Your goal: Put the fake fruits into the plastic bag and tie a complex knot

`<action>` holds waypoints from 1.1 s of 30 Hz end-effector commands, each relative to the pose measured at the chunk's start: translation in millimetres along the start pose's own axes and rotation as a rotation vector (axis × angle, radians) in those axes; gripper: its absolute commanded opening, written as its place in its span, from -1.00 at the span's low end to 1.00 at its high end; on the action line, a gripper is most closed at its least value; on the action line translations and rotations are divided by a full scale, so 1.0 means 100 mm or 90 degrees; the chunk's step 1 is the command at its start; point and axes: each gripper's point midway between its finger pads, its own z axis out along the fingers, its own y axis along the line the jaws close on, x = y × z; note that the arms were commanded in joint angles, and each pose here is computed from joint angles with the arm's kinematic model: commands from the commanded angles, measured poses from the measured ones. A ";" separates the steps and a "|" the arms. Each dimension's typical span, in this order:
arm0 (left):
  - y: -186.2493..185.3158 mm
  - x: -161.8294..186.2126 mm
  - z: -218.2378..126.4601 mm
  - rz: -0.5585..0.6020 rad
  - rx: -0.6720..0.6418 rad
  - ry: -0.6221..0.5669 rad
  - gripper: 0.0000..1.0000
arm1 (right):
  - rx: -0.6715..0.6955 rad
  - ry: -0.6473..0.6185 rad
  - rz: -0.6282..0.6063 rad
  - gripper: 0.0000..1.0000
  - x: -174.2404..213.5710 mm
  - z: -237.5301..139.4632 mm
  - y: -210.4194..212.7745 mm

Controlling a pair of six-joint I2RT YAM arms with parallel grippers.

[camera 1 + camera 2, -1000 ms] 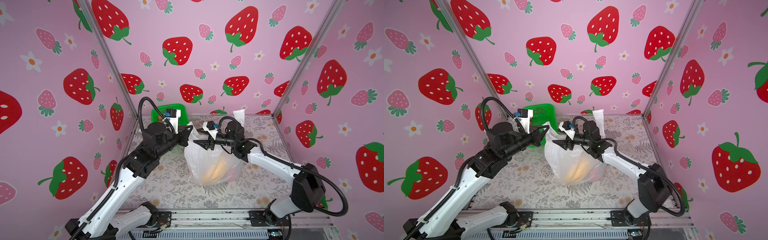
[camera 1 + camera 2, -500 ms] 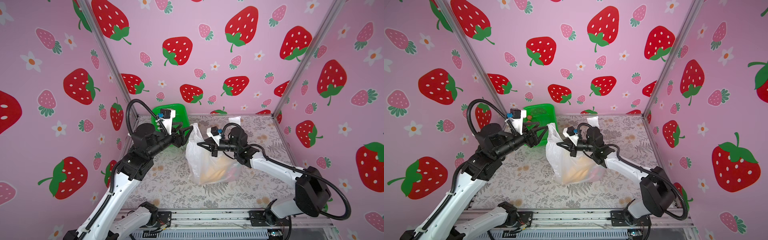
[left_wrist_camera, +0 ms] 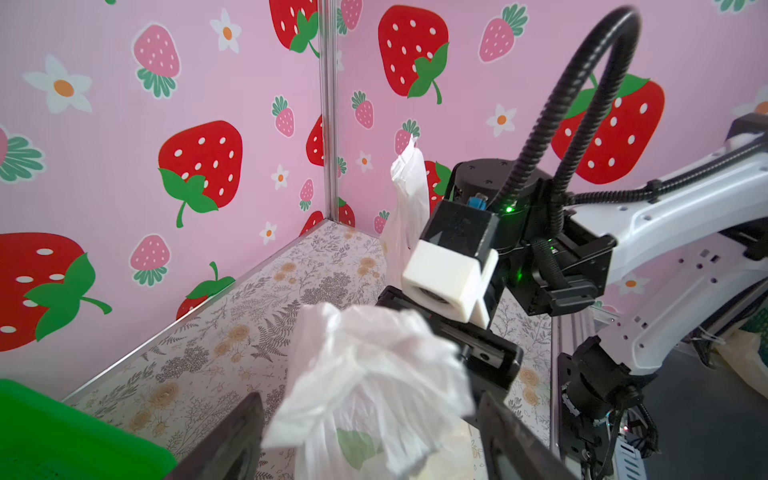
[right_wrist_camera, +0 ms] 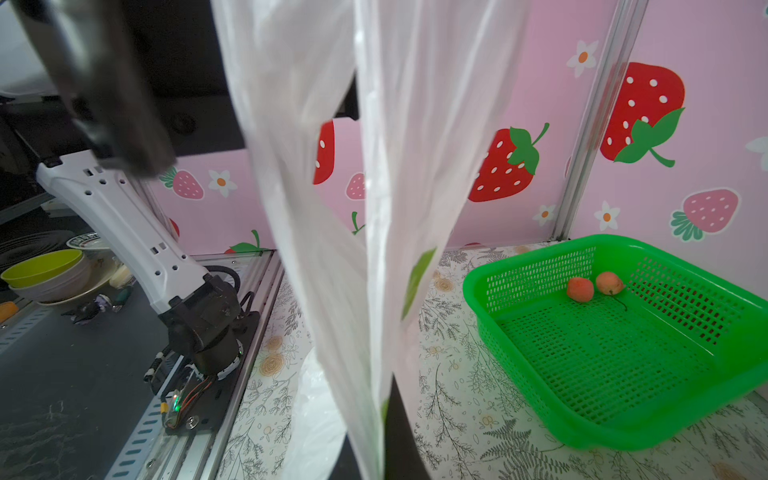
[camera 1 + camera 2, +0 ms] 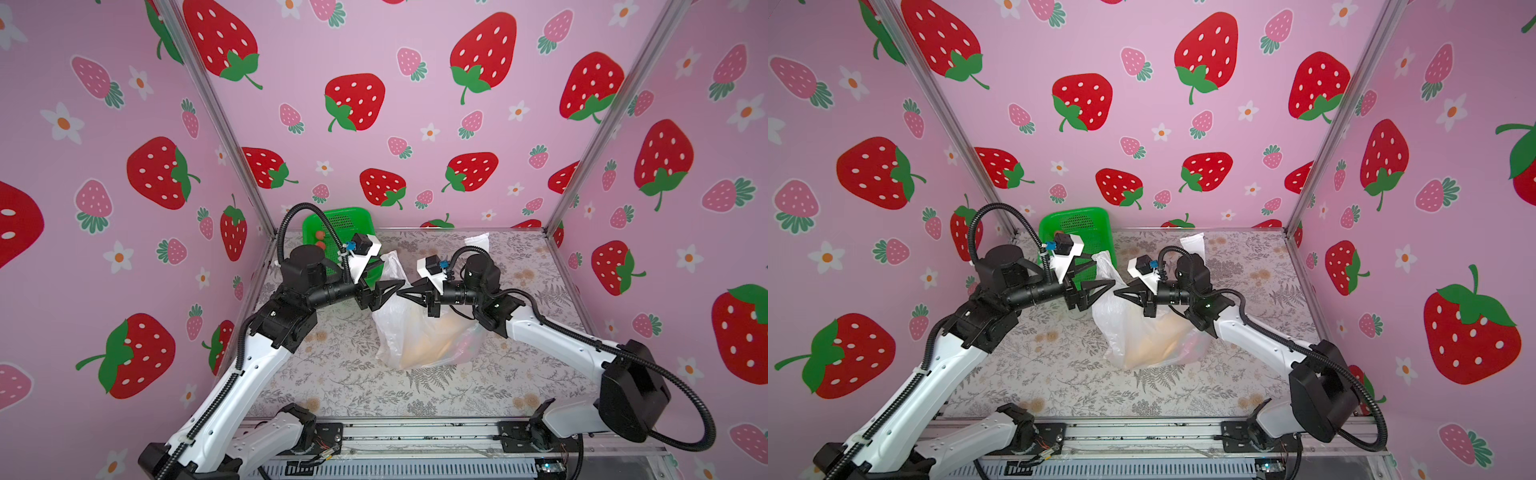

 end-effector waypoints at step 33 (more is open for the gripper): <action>-0.07 -0.30 0.07 -0.379 -0.048 -0.148 -1.00 | 0.447 -0.142 -0.043 0.72 -0.47 -0.05 0.08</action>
